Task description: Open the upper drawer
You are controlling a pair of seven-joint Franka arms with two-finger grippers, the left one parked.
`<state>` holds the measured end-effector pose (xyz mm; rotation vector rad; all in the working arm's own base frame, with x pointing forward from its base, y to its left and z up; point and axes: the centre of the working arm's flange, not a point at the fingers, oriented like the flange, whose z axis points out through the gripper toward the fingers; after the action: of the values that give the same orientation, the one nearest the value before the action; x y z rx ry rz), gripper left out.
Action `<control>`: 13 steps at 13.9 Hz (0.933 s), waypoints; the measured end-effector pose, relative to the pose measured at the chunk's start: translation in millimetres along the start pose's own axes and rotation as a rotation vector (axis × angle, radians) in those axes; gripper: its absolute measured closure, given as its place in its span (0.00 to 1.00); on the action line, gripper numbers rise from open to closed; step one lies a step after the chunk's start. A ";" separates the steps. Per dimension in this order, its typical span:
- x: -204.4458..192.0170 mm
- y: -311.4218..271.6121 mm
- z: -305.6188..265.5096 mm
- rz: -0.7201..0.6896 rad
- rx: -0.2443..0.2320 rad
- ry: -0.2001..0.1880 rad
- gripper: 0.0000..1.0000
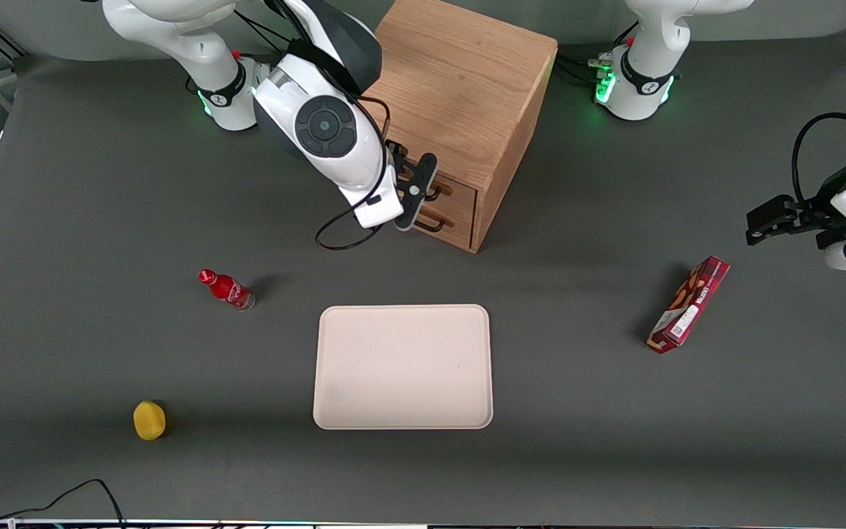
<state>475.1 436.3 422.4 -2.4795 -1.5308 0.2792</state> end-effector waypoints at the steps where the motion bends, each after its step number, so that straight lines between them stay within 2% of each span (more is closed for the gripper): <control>1: 0.0 0.1 0.0 0.000 0.000 0.000 0.00; 5: 2.0 2.0 0.7 0.002 -0.008 0.024 0.00; 13: 2.2 3.3 1.2 0.005 -0.012 0.038 0.00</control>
<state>478.6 436.9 420.3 -2.4838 -1.5155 0.2230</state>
